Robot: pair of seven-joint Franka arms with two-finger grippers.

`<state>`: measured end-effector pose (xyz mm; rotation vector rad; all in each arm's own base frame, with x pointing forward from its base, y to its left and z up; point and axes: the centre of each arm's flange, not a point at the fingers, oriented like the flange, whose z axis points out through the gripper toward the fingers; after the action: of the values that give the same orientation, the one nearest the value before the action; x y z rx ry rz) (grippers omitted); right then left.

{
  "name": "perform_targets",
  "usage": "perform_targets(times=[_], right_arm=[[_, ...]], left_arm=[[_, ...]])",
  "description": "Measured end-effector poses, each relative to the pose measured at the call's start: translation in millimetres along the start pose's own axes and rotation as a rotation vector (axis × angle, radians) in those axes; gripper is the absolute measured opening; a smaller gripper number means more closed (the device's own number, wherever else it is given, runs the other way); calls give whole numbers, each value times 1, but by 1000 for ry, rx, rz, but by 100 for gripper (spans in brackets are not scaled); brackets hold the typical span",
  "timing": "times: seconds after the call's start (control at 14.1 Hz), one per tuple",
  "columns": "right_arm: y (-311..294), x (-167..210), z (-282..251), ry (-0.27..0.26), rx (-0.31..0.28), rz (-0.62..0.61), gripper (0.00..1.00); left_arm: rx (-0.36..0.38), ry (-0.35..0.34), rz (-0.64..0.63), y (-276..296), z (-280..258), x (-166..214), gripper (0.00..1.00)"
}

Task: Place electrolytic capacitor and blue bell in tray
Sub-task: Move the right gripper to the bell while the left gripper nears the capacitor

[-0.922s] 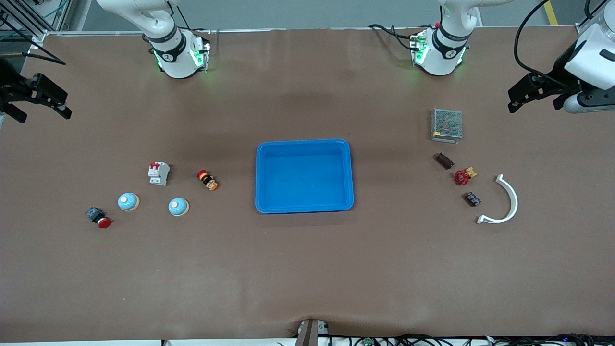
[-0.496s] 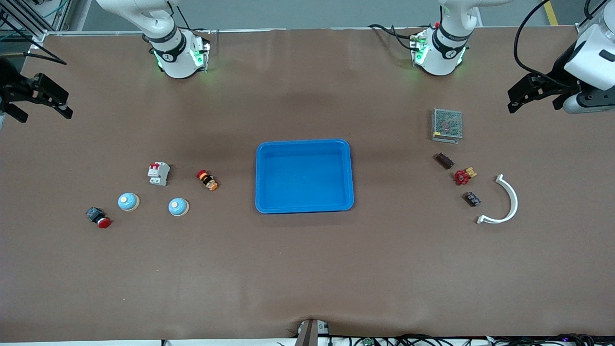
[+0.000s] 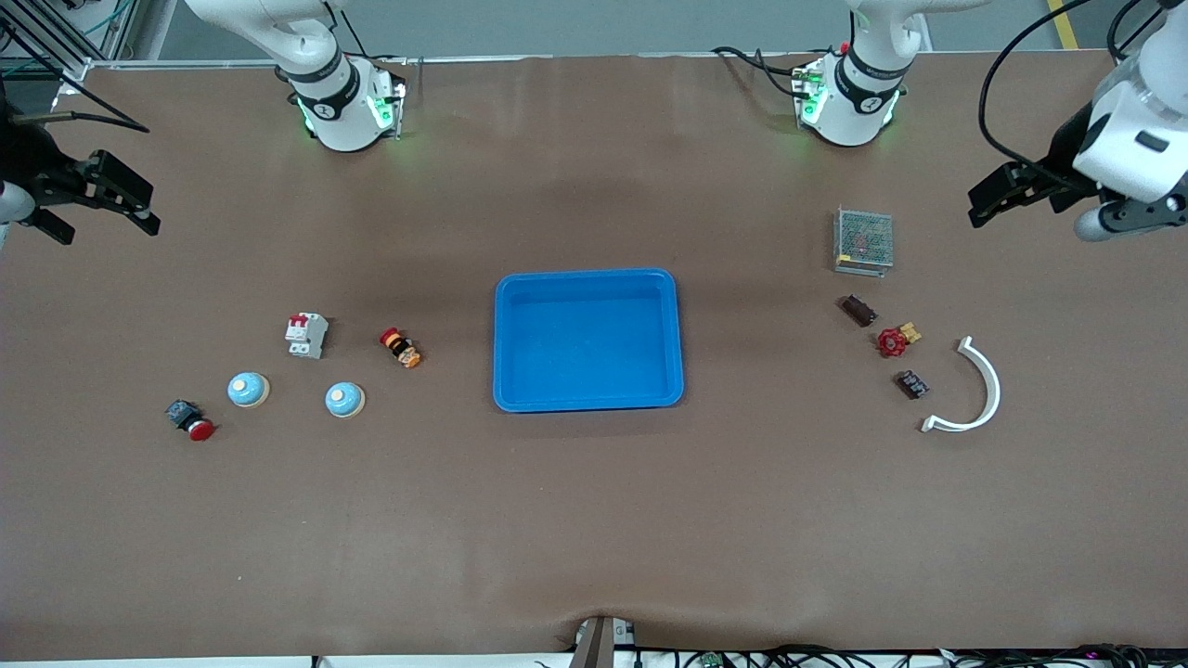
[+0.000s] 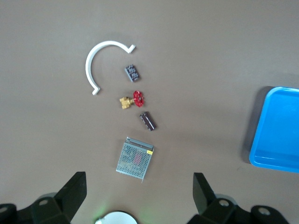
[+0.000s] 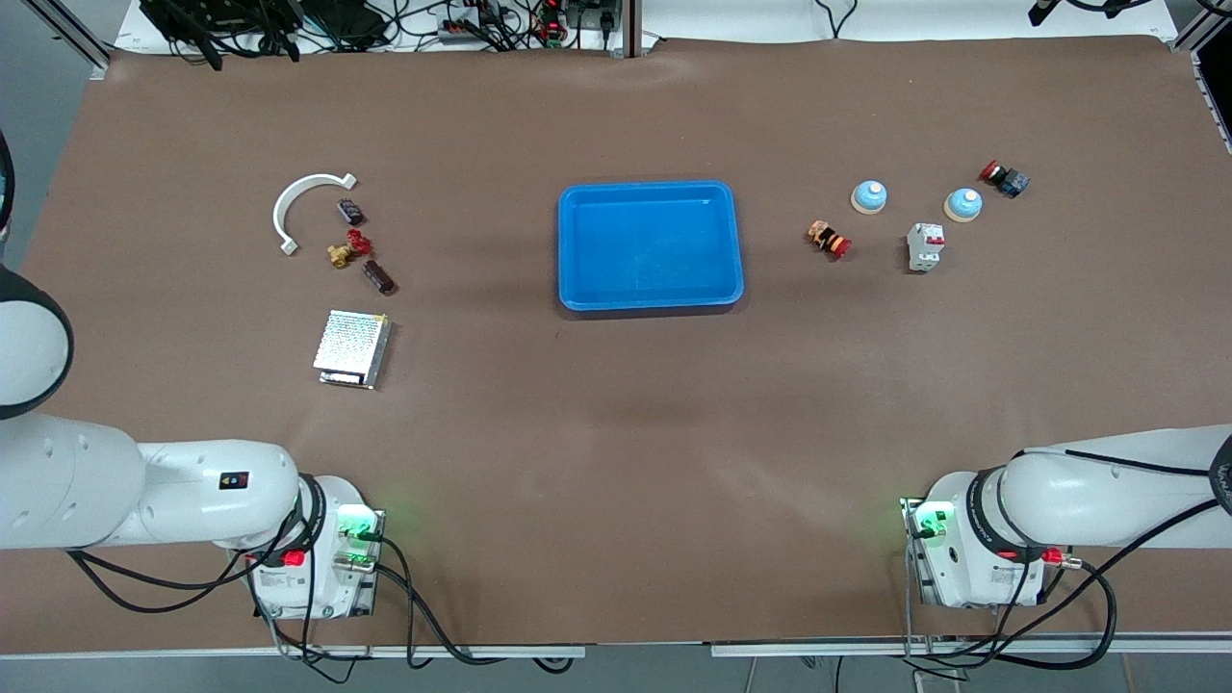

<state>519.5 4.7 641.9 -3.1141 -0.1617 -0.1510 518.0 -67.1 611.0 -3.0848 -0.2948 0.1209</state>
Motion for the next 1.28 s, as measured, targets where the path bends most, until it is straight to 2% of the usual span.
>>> perform_targets(times=[0.21,0.43,0.71,0.99,1.28], right_arm=[[-6,10,23,-42,0,-11,100],[-10,29,64,-88,-4,-17,100],[-26,48,123,-87,-11,-46,100],[-32,61,196,-111,-20,-57,100],[-36,75,259,-133,-31,-67,100]], left_arm=[[16,-51,-36,4,33,4,100],[23,-63,-98,6,70,8,100],[35,-85,-183,8,137,7,100],[60,-129,-343,7,209,1,100],[48,-123,-382,7,265,2,100]])
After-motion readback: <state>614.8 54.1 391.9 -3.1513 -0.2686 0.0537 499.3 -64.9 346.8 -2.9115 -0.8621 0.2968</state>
